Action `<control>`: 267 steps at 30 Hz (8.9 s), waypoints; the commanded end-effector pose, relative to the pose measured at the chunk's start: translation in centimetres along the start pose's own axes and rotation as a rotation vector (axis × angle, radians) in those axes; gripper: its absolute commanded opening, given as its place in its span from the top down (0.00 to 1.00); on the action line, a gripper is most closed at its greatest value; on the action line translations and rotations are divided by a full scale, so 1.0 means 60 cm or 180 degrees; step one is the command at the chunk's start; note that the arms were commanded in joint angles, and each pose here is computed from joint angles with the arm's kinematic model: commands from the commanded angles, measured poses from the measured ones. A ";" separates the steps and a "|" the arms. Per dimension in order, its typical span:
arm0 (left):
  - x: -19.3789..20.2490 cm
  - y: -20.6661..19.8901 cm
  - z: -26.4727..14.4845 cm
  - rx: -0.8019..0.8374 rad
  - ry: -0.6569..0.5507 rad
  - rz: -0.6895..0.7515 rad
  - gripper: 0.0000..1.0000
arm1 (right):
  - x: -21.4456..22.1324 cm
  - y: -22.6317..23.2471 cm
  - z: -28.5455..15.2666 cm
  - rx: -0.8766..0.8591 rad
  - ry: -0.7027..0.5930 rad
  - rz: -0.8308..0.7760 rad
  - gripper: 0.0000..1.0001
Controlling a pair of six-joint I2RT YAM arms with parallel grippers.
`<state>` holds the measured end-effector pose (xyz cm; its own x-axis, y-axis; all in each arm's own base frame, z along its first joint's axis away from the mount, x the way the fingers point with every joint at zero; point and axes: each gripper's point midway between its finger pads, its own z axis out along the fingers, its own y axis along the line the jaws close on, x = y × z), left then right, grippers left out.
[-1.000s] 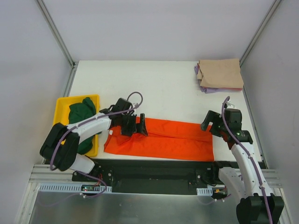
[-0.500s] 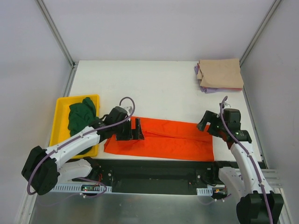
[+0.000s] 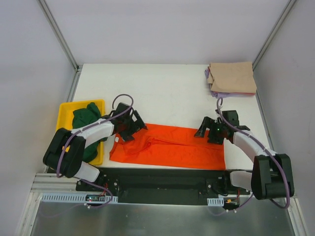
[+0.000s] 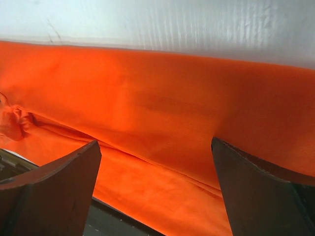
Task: Fold and stack the t-shirts
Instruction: Fold the other side of the tshirt into a rectangle, then rotate the tshirt 90 degrees, then grab the bottom of the folded rectangular tshirt with both arms, then fold the folded rectangular tshirt in 1/3 of the way, then grab one side of the 2/3 rectangular tshirt with both arms, then fold the long partially folded tshirt into a neat square
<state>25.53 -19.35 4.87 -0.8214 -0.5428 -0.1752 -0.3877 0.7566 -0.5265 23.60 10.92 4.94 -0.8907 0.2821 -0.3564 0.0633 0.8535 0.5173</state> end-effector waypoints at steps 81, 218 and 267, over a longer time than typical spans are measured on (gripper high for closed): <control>0.288 0.026 -0.091 0.0317 0.1226 0.1633 0.33 | 0.262 0.091 -0.034 -0.0100 0.0905 -0.0134 0.13; 0.039 -0.037 0.077 0.0099 0.0787 0.0941 0.63 | -0.036 0.089 0.105 0.0328 -0.0331 0.0602 0.04; 0.052 -0.060 -0.277 0.0934 -0.0530 0.1344 1.00 | 0.143 0.251 -0.222 -0.1094 0.0811 0.0099 0.99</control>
<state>14.80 -18.83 18.65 -0.8510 -0.2197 -0.4770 0.1706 0.7434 -0.6468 9.78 21.03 19.46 -0.9816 0.1076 -0.1575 -0.0586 0.6159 0.7856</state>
